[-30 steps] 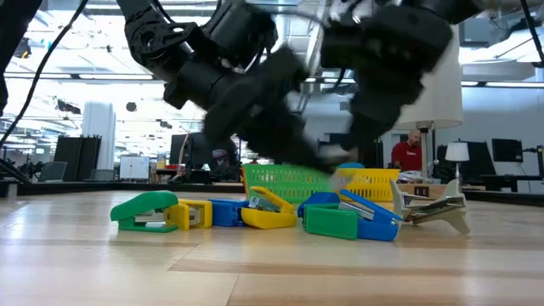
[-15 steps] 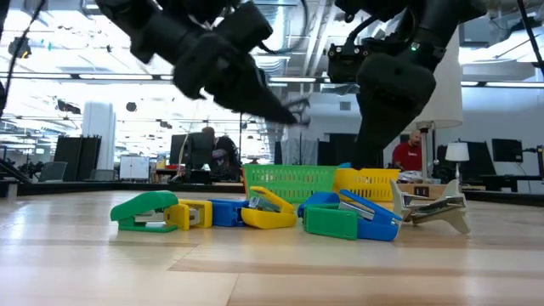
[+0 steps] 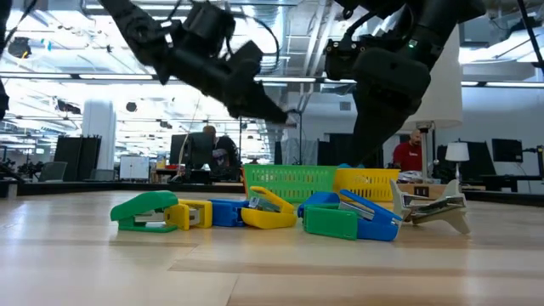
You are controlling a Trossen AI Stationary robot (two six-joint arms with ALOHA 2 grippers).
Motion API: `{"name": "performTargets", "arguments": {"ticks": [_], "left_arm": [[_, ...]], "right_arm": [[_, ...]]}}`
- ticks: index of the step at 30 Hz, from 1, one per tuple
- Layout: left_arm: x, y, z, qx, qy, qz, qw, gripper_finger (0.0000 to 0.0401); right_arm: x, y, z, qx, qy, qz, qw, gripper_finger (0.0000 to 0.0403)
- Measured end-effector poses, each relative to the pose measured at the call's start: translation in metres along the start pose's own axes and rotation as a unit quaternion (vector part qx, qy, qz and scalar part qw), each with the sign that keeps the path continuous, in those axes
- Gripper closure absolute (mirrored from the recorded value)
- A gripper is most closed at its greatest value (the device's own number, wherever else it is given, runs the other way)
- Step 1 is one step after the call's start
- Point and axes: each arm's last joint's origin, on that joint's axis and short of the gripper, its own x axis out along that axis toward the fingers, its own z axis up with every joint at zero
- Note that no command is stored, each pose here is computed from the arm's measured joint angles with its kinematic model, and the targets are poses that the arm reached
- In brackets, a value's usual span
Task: Pick and place Stapler, Stapler remover, tape
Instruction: Put the purple staple remover into the green bin, then put the gray staple remover into the green bin
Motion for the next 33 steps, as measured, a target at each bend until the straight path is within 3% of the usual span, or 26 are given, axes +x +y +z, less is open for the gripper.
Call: {"name": "performTargets", "arguments": {"ticks": [8, 15, 19, 24, 30, 33], "left_arm": [[0.017, -0.01, -0.017, 0.012, 0.014, -0.032, 0.999, 0.0309], [0.016, -0.008, -0.015, -0.006, 0.013, -0.013, 1.0, 0.0267], [0.016, -0.02, -0.014, -0.022, 0.012, -0.048, 0.999, 0.0258], [0.011, -0.063, -0.018, -0.035, 0.021, -0.135, 0.99, 0.0256], [-0.009, -0.132, -0.031, 0.016, 0.039, -0.233, 0.972, 0.026], [-0.02, -0.16, -0.034, 0.037, 0.036, -0.253, 0.966, 0.0261]], "right_arm": [[-0.001, 0.002, -0.001, -0.003, -0.001, 0.002, 1.0, 0.0241], [-0.001, 0.003, -0.001, -0.004, -0.001, 0.004, 1.0, 0.0243], [-0.002, 0.005, -0.003, -0.009, 0.002, 0.003, 1.0, 0.0243], [-0.003, 0.009, -0.006, -0.017, 0.002, 0.007, 1.0, 0.0241], [-0.005, 0.014, -0.005, -0.035, -0.012, 0.017, 0.999, 0.0245], [-0.005, 0.016, -0.003, -0.032, -0.024, 0.025, 0.999, 0.0247]]}}
